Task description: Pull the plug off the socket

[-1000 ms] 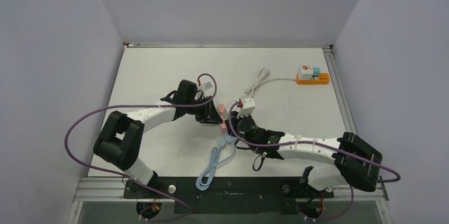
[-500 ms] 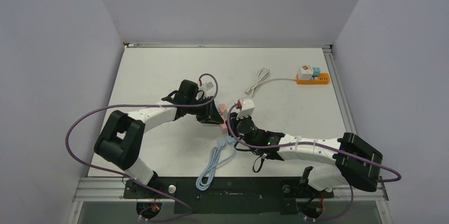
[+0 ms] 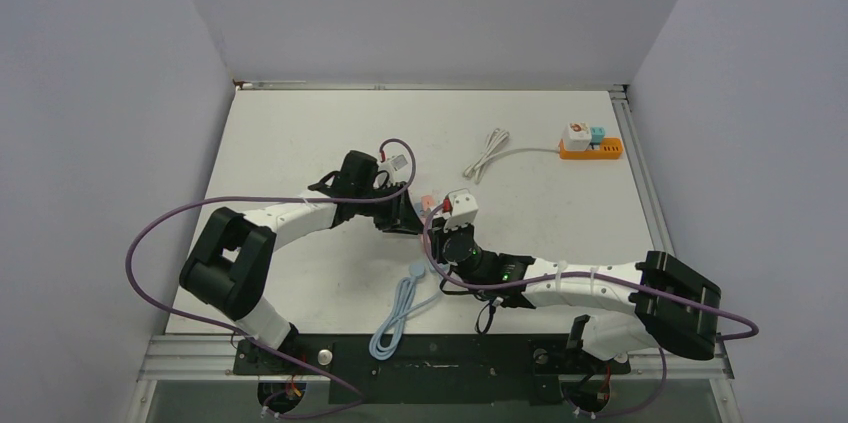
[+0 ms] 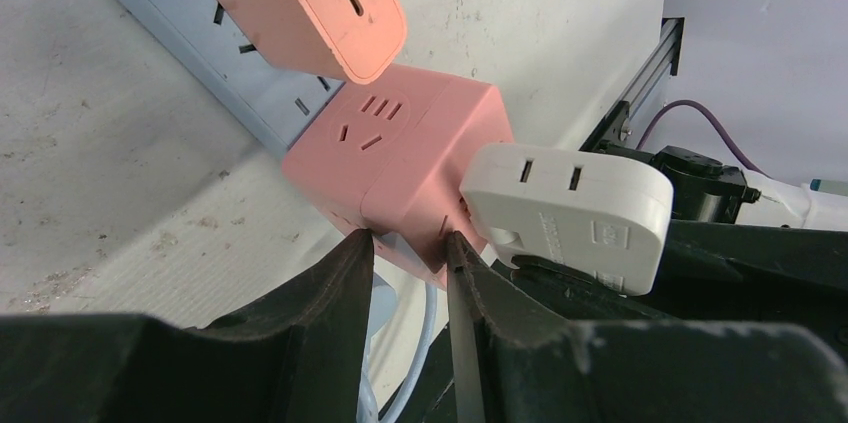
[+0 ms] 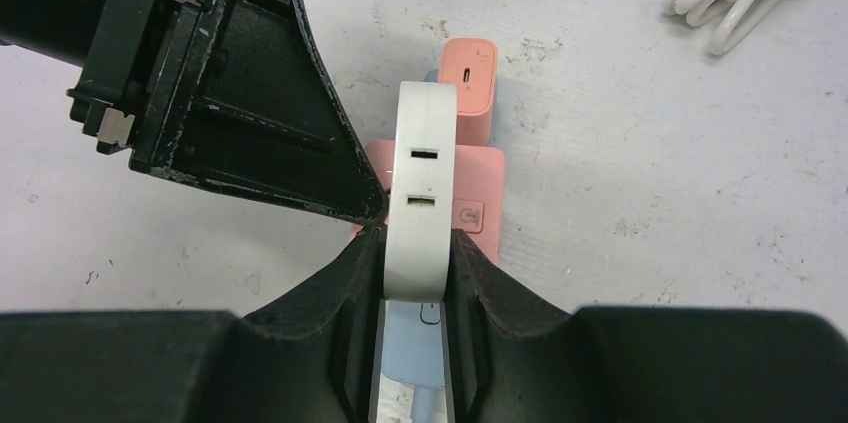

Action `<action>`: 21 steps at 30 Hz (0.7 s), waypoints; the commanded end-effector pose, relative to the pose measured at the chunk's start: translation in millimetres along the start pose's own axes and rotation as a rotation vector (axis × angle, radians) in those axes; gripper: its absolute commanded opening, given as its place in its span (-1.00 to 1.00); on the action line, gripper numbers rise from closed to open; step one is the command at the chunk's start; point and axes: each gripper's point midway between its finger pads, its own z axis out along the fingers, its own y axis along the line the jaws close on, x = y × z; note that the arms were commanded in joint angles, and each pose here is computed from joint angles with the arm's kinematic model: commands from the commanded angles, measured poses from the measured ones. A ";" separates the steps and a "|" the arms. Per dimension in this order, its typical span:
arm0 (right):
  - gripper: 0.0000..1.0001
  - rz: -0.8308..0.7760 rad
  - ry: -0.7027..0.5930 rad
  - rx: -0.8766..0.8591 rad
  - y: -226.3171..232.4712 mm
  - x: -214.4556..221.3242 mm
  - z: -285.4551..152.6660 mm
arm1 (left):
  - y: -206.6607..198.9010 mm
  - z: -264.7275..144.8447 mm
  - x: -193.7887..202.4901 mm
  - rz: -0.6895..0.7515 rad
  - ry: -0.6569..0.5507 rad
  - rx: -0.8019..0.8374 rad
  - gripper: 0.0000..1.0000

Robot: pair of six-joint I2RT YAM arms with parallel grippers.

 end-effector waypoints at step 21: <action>-0.89 0.178 -0.070 0.025 -18.3 -33.3 3.2 | 67.0 6.0 32.0 -0.040 0.076 -0.258 -0.45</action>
